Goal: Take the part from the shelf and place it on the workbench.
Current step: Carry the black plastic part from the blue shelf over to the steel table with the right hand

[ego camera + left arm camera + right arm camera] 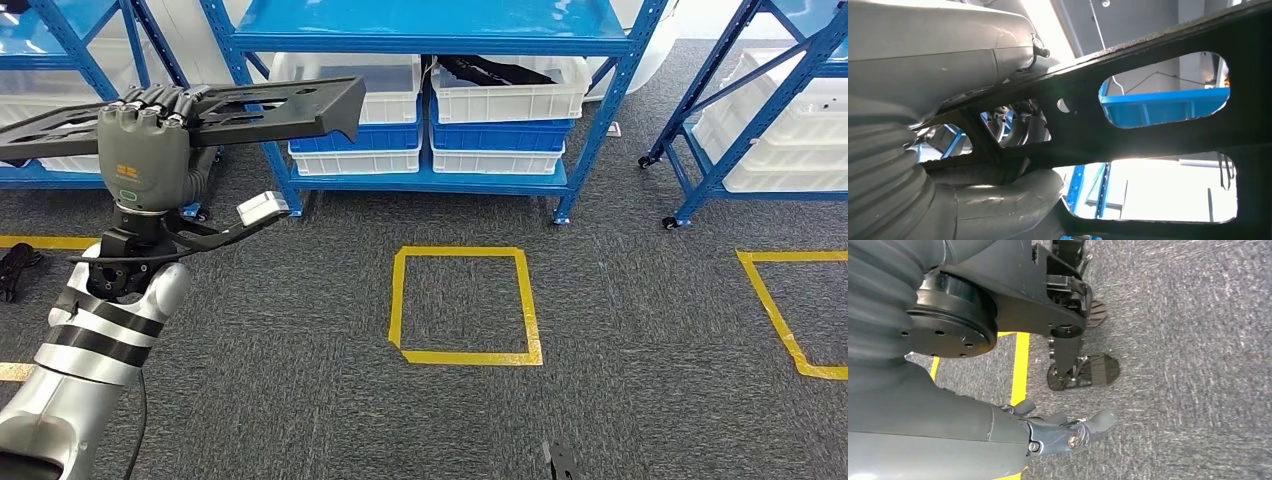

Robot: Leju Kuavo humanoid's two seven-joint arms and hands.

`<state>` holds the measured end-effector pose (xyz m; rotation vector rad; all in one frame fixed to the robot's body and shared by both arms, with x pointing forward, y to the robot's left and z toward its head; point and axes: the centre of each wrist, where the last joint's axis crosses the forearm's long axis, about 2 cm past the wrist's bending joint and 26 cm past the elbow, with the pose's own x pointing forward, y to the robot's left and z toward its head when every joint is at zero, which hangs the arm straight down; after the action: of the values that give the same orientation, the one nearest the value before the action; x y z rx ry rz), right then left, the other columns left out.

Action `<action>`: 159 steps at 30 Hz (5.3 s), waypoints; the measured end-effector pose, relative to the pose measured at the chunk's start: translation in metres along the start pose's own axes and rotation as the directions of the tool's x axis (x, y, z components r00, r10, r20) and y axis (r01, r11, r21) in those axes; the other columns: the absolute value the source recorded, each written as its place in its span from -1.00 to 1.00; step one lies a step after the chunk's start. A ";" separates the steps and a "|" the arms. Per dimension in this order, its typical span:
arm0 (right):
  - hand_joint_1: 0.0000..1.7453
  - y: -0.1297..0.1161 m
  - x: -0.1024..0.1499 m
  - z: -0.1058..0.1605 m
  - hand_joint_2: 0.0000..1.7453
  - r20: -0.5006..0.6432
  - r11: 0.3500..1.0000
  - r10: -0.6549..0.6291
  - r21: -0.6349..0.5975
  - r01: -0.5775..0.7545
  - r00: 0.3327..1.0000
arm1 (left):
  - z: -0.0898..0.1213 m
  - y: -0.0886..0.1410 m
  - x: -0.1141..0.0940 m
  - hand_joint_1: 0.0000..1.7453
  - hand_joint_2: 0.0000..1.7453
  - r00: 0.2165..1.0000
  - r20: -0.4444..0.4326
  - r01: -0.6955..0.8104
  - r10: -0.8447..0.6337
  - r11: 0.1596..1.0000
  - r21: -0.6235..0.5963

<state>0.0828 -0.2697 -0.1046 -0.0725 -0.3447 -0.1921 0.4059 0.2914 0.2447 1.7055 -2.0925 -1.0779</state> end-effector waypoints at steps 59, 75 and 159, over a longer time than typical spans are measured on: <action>-1.00 -0.002 0.003 -0.001 1.00 0.005 0.998 -0.054 -0.020 0.054 0.999 | -0.037 0.002 0.013 1.00 1.00 0.997 0.059 -0.056 0.052 0.997 0.060; -1.00 -0.002 0.002 -0.001 1.00 0.001 0.998 -0.054 -0.023 0.054 0.999 | -0.038 0.003 0.019 1.00 1.00 0.996 0.061 -0.073 0.069 0.995 0.067; -1.00 -0.004 0.005 -0.001 -1.00 0.050 0.996 0.090 -0.013 -0.090 0.995 | -0.041 0.006 0.005 1.00 1.00 0.998 0.055 -0.030 0.026 0.996 0.079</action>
<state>0.0872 -0.2746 -0.1039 -0.1037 -0.3899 -0.1028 0.4243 0.2708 0.2762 1.6956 -2.2142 -1.0572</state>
